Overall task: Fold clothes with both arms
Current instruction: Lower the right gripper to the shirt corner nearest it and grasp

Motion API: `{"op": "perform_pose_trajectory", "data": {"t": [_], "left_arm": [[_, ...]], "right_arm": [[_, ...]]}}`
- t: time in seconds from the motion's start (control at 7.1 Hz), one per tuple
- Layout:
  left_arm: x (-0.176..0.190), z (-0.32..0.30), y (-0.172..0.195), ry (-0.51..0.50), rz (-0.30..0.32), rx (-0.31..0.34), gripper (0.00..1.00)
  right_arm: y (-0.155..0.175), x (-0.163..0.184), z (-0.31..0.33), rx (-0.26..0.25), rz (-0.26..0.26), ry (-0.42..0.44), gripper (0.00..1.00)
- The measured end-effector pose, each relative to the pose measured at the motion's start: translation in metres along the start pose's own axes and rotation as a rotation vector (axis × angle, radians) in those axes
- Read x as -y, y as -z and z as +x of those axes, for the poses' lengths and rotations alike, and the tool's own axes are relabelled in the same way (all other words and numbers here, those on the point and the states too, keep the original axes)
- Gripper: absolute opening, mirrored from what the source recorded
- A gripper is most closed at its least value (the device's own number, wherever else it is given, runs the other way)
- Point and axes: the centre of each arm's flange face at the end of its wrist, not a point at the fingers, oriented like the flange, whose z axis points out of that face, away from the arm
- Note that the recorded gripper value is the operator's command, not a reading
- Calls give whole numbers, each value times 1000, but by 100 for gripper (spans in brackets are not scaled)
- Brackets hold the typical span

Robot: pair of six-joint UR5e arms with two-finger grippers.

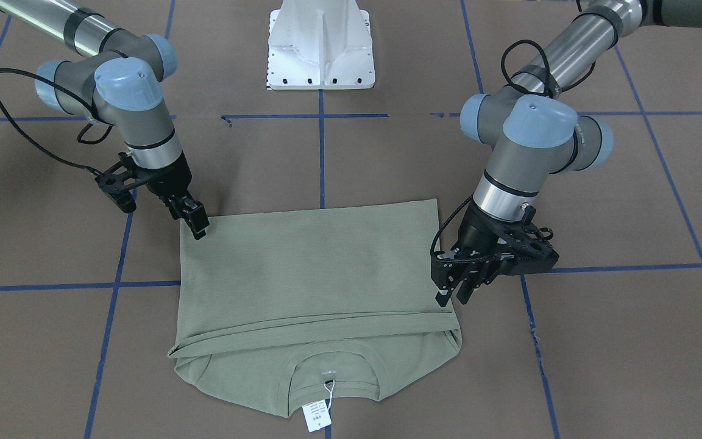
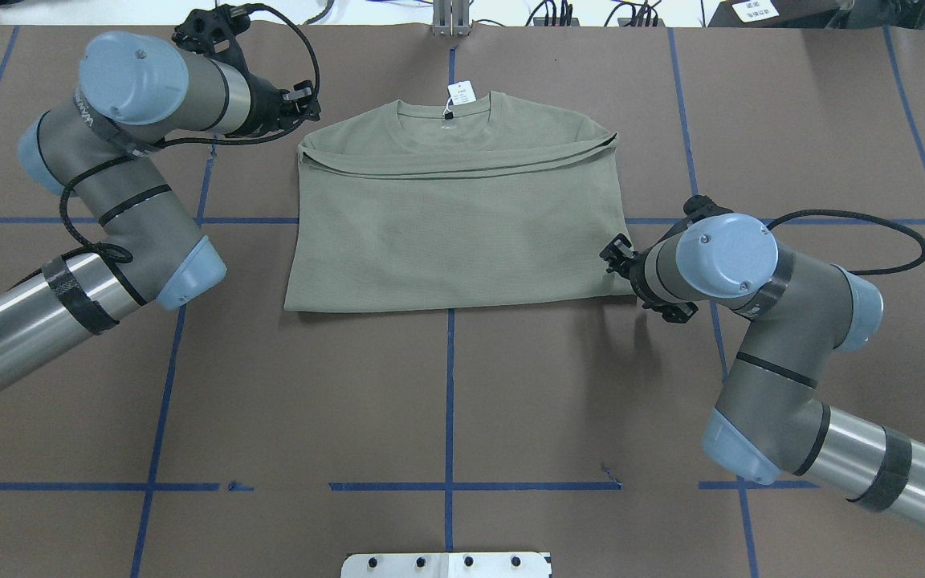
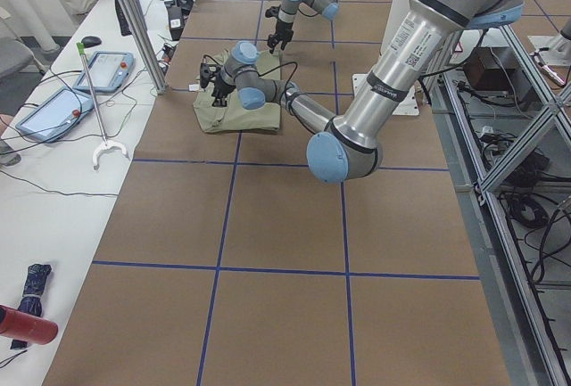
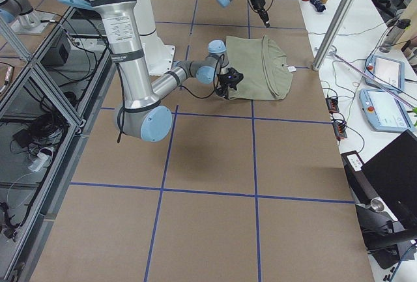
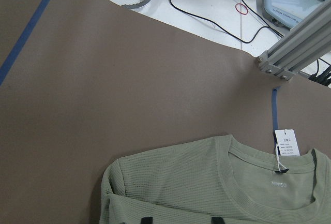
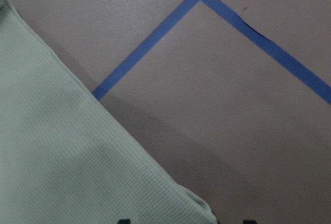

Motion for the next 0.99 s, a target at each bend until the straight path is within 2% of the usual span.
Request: {"op": "perform_pose_trajectory", "data": {"t": [0.14, 0.28, 0.56, 0.99], "left_arm": [[5, 0, 2, 3, 9, 1, 47], [9, -1, 4, 5, 15, 2, 47], [11, -4, 4, 7, 19, 7, 47], [11, -8, 2, 10, 19, 14, 47]], "right_arm": [[-4, -4, 6, -8, 2, 6, 6], [-4, -7, 6, -9, 2, 6, 0], [-2, -9, 5, -4, -1, 2, 0], [25, -10, 3, 33, -22, 5, 0]]}}
